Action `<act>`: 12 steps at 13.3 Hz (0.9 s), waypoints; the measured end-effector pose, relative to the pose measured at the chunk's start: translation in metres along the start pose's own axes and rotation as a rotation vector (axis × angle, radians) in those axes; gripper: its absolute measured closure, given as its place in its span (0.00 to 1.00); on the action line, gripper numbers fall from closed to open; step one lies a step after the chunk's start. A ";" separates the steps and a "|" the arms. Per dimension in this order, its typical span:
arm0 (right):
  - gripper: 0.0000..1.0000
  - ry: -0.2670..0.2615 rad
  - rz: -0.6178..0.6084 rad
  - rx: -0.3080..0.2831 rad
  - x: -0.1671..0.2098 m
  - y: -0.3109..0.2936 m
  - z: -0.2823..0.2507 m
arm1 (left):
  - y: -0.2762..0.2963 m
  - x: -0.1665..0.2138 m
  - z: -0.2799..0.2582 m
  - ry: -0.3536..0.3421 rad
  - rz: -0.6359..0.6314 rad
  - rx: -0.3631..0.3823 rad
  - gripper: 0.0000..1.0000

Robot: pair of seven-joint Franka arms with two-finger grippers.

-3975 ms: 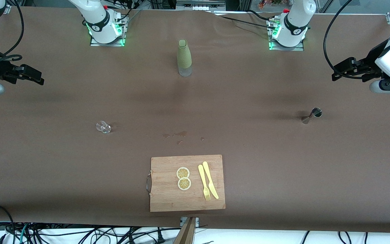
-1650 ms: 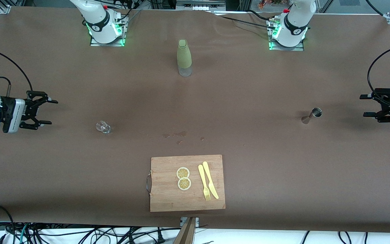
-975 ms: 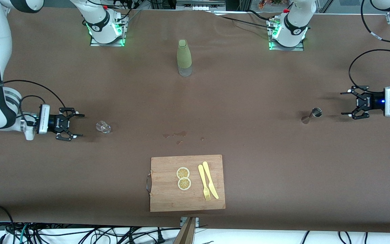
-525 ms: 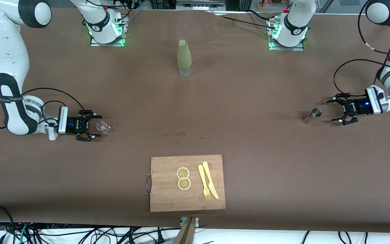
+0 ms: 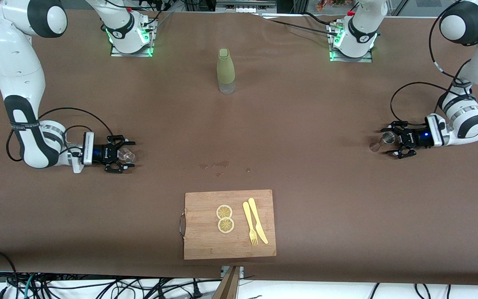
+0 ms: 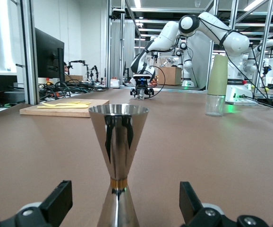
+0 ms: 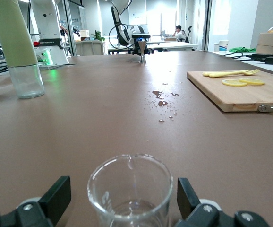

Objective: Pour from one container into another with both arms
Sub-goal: 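Grasp the glass cup with the right gripper while the left gripper grasps the jigger, then lift the glass cup with the right gripper while the left gripper lifts the jigger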

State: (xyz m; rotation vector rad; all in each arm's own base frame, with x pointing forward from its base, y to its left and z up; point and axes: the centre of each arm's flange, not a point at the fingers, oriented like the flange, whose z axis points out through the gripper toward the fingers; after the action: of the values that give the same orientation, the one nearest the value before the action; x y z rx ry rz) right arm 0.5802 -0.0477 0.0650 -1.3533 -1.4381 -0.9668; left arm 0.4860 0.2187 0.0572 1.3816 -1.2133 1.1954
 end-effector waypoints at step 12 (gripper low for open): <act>0.88 0.040 0.011 0.028 0.020 0.025 0.009 | -0.009 0.004 0.017 0.004 0.014 -0.030 0.19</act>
State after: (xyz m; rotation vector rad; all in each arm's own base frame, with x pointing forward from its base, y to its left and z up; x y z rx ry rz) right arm 0.6045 -0.0312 0.0804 -1.3134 -1.4080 -0.9577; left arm 0.4964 0.2025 0.0591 1.3497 -1.2352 1.1843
